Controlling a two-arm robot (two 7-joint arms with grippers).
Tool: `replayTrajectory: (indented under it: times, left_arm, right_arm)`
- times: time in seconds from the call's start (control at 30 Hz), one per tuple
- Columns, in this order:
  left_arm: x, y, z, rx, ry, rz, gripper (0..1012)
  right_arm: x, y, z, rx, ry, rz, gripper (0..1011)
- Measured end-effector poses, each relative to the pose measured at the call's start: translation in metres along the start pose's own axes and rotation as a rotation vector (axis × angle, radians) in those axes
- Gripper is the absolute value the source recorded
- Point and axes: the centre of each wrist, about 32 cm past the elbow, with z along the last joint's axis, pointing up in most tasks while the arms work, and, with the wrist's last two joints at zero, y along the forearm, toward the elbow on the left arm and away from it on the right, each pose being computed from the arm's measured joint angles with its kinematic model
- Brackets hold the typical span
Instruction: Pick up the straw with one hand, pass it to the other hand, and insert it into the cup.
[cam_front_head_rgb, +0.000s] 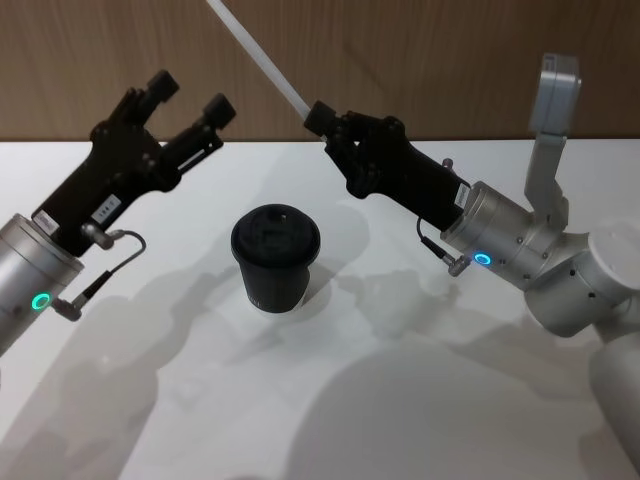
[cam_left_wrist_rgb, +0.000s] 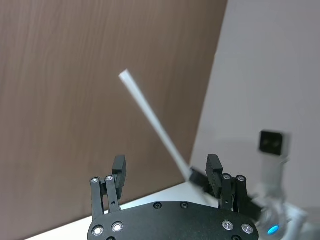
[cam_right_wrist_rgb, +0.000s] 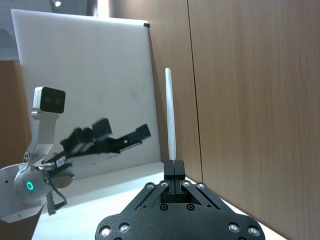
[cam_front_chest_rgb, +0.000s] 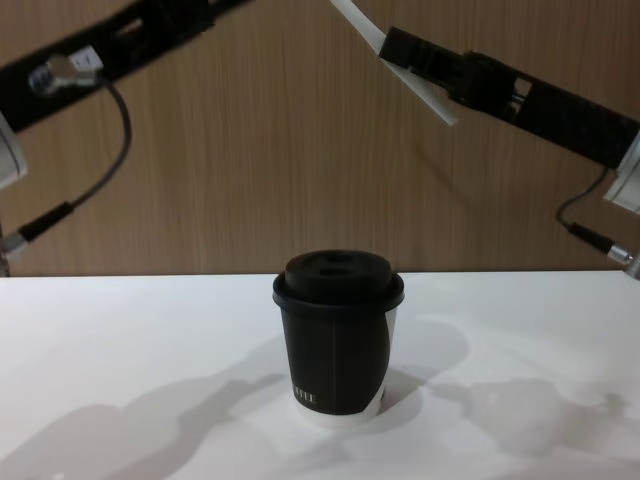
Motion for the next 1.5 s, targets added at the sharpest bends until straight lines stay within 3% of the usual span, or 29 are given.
replayTrajectory:
  times: [0.23,0.3,0.33,0.43,0.73,1.17,1.5]
  left_arm:
    - [0.0051,-0.0043,0.0004,-0.056,0.101,-0.054,1000]
    - [0.0078,-0.0074,-0.0002,-0.077,0.149,-0.072,1000]
    - [0.0078,-0.0074,-0.0002,-0.077,0.149,-0.072,1000]
    - [0.0110,-0.0125,-0.0018,-0.100,0.201,-0.091,999]
    - [0.0169,-0.0261,-0.0090,-0.126,0.304,-0.116,1000]
    - [0.0214,-0.0445,-0.0190,-0.131,0.407,-0.133,1000]
    - [0.0235,-0.0556,-0.0259,-0.124,0.453,-0.138,1000]
  right_arm:
    - [0.000,0.000,0.000,0.000,0.000,0.001,1]
    - [0.000,0.000,0.000,0.000,-0.001,0.001,1]
    - [0.000,0.000,0.000,0.000,-0.001,0.001,1]
    - [0.000,0.000,0.000,0.000,-0.001,0.001,1]
    - [0.000,0.000,0.000,0.000,-0.001,0.001,1]
    - [0.000,0.000,0.000,0.000,-0.001,0.001,1]
    - [0.000,0.000,0.000,0.000,-0.001,0.001,1]
